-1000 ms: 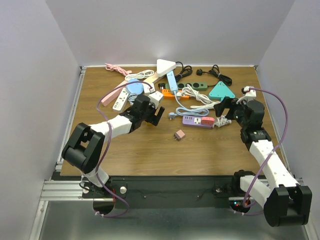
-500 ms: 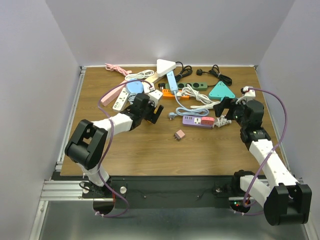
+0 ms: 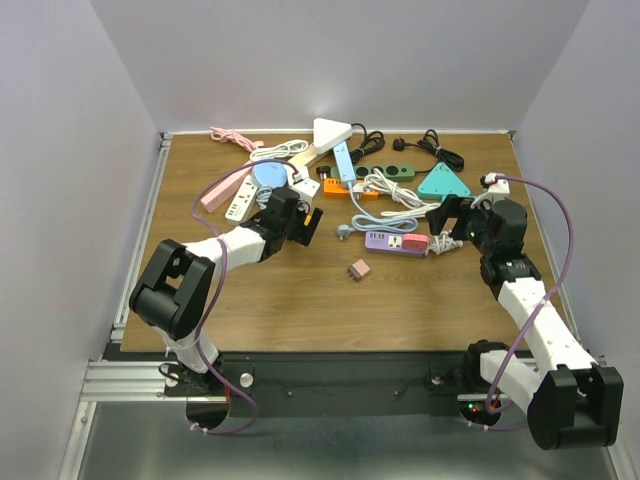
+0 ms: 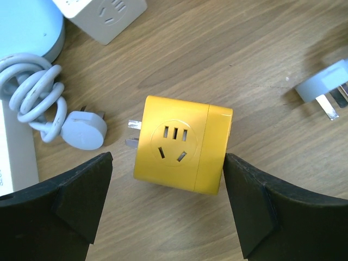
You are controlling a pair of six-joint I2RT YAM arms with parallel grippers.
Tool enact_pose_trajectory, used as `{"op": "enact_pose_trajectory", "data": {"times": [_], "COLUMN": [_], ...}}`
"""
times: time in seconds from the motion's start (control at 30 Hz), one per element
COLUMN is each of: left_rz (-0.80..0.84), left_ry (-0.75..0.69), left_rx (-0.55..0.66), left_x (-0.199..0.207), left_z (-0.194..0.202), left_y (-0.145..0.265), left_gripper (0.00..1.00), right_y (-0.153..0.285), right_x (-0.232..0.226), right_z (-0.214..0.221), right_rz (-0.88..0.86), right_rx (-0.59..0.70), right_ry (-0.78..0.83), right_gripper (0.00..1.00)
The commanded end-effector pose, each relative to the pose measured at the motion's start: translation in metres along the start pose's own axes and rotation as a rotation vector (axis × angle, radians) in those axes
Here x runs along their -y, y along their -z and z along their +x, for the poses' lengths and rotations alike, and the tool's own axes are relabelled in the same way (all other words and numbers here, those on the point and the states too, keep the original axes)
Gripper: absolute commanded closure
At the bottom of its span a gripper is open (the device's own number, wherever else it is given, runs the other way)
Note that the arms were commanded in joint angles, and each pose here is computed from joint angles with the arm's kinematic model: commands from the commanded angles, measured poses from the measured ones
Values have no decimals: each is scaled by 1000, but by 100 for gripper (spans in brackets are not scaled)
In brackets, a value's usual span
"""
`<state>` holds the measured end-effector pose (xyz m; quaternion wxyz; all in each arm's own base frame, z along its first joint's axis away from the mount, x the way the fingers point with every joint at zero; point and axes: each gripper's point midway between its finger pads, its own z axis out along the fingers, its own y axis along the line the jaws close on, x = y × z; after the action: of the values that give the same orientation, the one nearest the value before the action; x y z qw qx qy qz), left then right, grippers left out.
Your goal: Insert the plug
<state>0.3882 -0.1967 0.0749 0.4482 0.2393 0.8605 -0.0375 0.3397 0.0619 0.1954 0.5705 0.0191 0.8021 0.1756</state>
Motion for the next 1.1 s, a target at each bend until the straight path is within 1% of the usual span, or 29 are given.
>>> {"op": "enact_pose_trajectory", "data": {"times": [0.0, 0.1, 0.2, 0.3, 0.33, 0.4, 0.43, 0.5, 0.53, 0.57, 0.6, 0.67, 0.7, 0.73, 0.8, 0.83, 0.87, 0.93, 1.0, 1.03, 1.07], "left_rz": [-94, -74, -56, -41, -33, -10, 0, 38, 54, 84, 93, 140, 178, 197, 252, 265, 296, 337, 386, 407, 415], "left_ry": [55, 64, 73, 73, 75, 80, 82, 90, 95, 101, 118, 142, 168, 202, 238, 259, 307, 351, 433, 459, 480], "left_rx": [56, 40, 27, -1, -9, -17, -23, -30, -43, -42, -43, -36, -16, -1, 34, 63, 65, 167, 206, 283, 316], "left_x": [-19, -14, -10, -6, -5, 0, 2, 9, 13, 18, 21, 29, 36, 40, 49, 51, 58, 60, 68, 67, 67], "left_z": [-18, -15, -14, -10, -8, -3, -1, 2, 5, 4, 4, 1, -5, -10, -19, -26, -25, -51, -57, -76, -83], "left_y": [10, 4, -1, -3, -3, -3, -3, -4, -5, -5, -5, -2, 2, 5, 15, 18, 23, 38, 50, 63, 69], "left_gripper": [7, 7, 12, 32, 42, 50, 57, 64, 74, 78, 88, 98, 100, 100, 100, 100, 100, 100, 100, 100, 100], "right_y": [1, 1, 1, 2, 2, 2, 1, -1, -2, -3, -4, -4, -7, -8, -11, -17, -19, -25, -29, -29, -30], "right_x": [-11, -11, -12, -13, -13, -15, -17, -19, -23, -29, -35, -49, -62, -71, -89, -105, -117, -143, -155, -164, -168], "right_z": [-25, -25, -26, -29, -29, -31, -31, -31, -34, -34, -35, -45, -42, -50, -50, -41, -43, -30, -25, -26, -26], "right_rz": [-35, -38, -39, -41, -45, -48, -57, -74, -87, -117, -138, -170, -202, -215, -247, -278, -299, -348, -352, -373, -379], "right_rx": [56, 54, 58, 64, 61, 62, 61, 48, 50, 39, 35, 48, 32, 44, 27, -8, -17, -62, -75, -63, -54], "right_ry": [29, 30, 30, 29, 29, 24, 23, 5, -1, -19, -23, -31, -40, -38, -66, -75, -109, -137, -199, -213, -228], "right_gripper": [0, 0, 0, 0, 0, 0, 0, 0, 0, 0, 0, 0, 0, 0, 0, 0, 1, 1, 2, 2, 2]}}
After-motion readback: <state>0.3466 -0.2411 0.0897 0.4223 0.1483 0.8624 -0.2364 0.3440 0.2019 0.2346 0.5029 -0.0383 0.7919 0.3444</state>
